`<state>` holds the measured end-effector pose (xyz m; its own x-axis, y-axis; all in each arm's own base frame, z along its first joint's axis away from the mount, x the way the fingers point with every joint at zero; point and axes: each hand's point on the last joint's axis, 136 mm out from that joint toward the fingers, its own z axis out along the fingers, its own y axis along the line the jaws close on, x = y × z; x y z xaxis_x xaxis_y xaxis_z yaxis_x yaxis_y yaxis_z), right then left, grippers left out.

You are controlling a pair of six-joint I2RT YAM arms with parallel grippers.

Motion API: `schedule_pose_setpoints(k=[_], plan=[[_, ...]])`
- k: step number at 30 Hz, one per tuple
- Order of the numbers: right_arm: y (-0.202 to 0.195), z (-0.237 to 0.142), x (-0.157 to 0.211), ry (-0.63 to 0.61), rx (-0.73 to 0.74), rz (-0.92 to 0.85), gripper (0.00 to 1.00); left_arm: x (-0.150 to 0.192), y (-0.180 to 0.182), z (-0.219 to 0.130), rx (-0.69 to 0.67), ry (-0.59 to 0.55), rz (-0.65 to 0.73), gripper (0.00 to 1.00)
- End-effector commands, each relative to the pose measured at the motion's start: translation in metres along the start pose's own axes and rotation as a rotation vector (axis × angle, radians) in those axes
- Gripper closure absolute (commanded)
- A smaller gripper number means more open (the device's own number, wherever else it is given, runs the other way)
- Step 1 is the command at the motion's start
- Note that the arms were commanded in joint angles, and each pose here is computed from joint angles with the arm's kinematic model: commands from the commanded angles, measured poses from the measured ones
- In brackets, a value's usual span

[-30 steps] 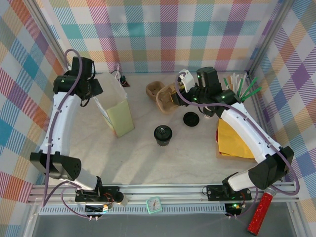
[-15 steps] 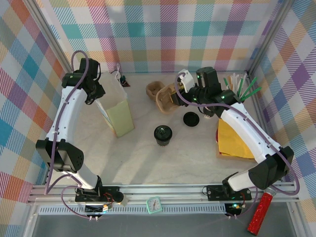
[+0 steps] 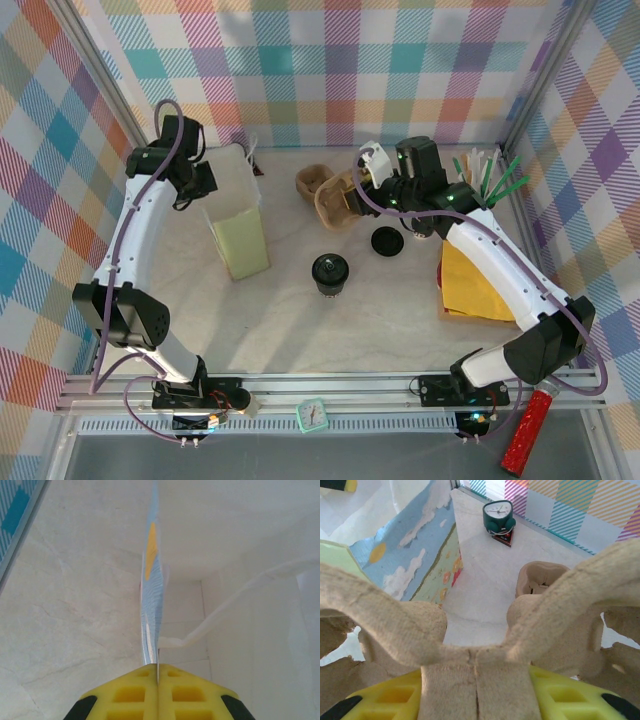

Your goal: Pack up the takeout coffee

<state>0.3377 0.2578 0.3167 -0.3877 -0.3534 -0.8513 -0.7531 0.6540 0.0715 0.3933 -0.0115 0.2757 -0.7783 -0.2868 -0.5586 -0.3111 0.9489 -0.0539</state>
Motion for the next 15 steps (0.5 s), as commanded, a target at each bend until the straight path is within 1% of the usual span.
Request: schedule_pose_setpoints(k=[1, 4, 8, 13, 15], plan=[[0.006, -0.009, -0.009, -0.034, -0.005, -0.030, 0.56, -0.014, -0.017, -0.041, 0.088, -0.098, 0.109, 1.00], [0.007, -0.008, -0.010, -0.033, -0.008, -0.032, 0.56, -0.020, -0.020, -0.053, 0.080, -0.132, 0.165, 1.00], [0.008, -0.009, -0.012, -0.040, -0.010, -0.038, 0.56, -0.021, -0.032, -0.062, 0.145, -0.147, 0.223, 1.00], [0.010, -0.009, -0.014, -0.045, -0.011, -0.052, 0.56, -0.010, -0.054, -0.066, 0.201, -0.151, 0.327, 1.00], [0.010, -0.009, -0.015, -0.045, -0.009, -0.059, 0.56, -0.006, -0.057, -0.065, 0.169, -0.158, 0.393, 1.00]])
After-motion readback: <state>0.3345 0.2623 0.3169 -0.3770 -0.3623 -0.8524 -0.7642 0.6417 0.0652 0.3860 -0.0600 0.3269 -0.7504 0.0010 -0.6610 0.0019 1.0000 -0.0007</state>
